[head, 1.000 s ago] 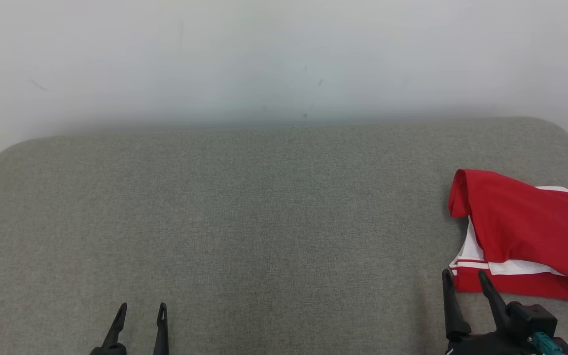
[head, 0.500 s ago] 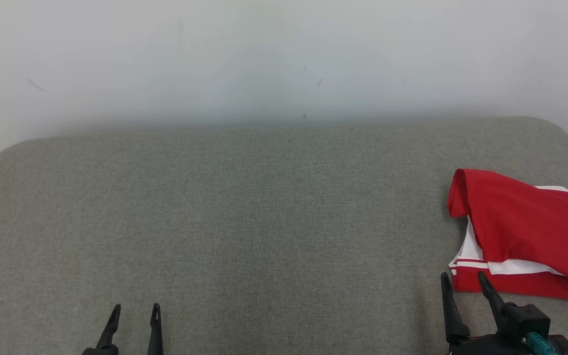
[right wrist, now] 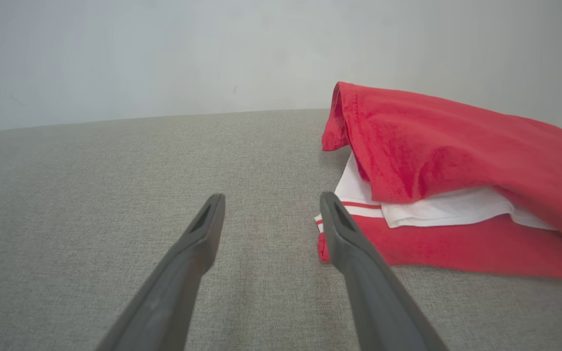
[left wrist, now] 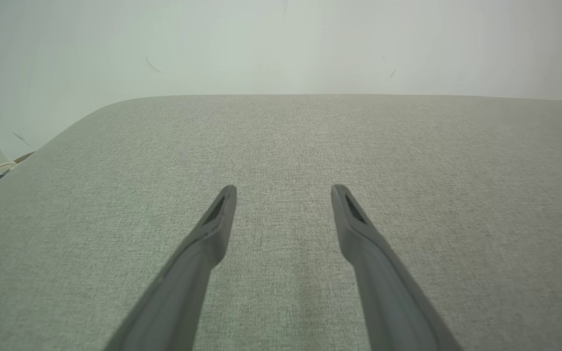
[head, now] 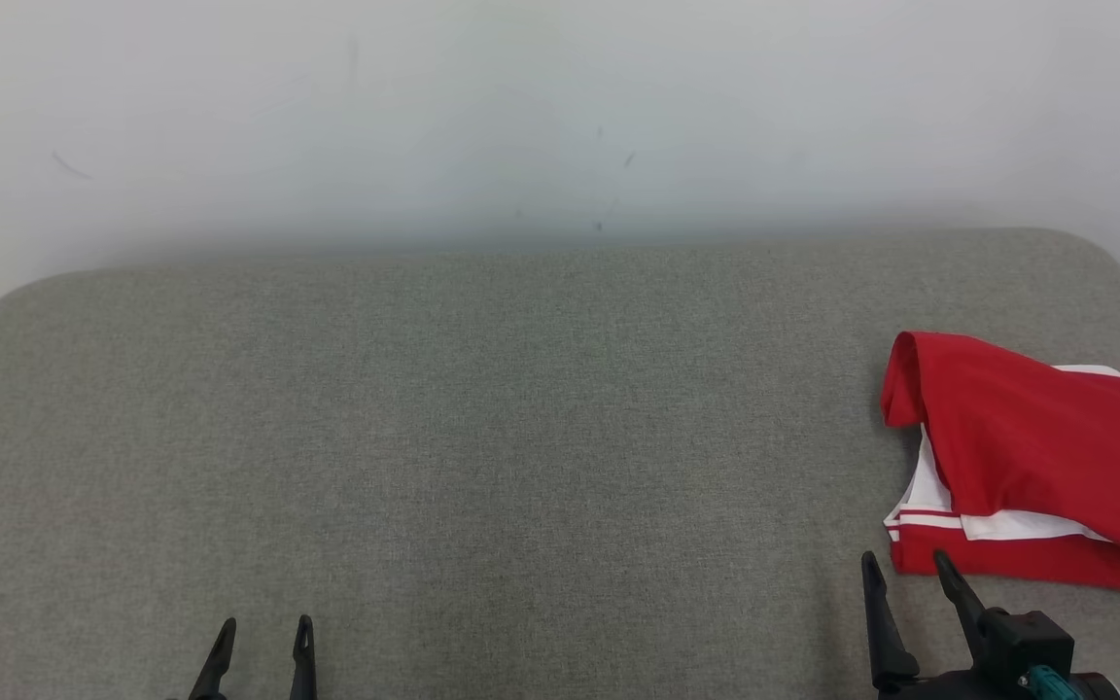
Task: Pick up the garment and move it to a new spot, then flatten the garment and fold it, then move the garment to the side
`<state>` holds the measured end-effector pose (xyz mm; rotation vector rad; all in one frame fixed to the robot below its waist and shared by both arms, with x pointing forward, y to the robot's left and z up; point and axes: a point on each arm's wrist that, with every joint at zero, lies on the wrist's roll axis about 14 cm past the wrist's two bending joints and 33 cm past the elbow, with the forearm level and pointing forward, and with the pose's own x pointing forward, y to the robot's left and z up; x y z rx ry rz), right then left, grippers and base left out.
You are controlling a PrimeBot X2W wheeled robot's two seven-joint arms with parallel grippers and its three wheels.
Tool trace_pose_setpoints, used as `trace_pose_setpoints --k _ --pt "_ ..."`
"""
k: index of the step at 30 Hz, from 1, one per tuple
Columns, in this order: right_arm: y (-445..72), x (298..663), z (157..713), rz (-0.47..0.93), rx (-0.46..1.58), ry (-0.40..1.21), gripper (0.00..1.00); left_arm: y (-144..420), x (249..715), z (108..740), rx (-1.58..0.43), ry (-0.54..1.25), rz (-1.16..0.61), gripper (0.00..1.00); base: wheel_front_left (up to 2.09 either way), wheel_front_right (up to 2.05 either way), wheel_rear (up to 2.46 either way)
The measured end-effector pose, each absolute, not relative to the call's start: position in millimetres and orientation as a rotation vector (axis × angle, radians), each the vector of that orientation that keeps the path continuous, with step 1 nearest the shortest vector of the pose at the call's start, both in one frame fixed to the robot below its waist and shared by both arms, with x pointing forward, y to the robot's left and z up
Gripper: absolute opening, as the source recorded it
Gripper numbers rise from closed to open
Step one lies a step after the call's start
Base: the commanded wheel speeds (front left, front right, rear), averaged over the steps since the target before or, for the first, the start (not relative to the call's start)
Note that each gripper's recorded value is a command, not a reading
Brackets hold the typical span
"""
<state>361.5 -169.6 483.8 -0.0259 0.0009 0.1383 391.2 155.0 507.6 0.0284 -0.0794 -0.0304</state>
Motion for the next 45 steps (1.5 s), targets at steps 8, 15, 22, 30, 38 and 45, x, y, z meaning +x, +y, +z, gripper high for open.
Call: trace_pose_setpoints --k 8,15,22,30,38,45 --pt "-168 360 481 0.142 -0.024 0.009 1.0 157 390 507 0.028 -0.078 -0.026 1.0 0.0 0.0 0.0" --pt "-167 361 481 0.145 -0.023 0.009 1.0 157 390 507 0.027 -0.078 -0.029 1.0 0.0 0.0 0.0" --pt "-165 361 480 0.15 -0.024 0.011 1.0 159 389 507 0.026 -0.077 -0.025 1.0 0.0 0.0 0.0" --pt "-161 362 479 0.163 -0.027 0.015 1.0 160 388 506 0.015 -0.072 -0.025 1.0 0.0 0.0 0.0" --pt "-159 362 479 0.171 -0.028 0.015 0.0 161 387 505 -0.002 -0.07 -0.026 0.0 0.0 0.0 0.0" --pt "-163 353 457 0.147 0.023 0.092 0.0 166 383 484 -0.042 0.01 -0.005 0.0 0.0 0.0 0.0"
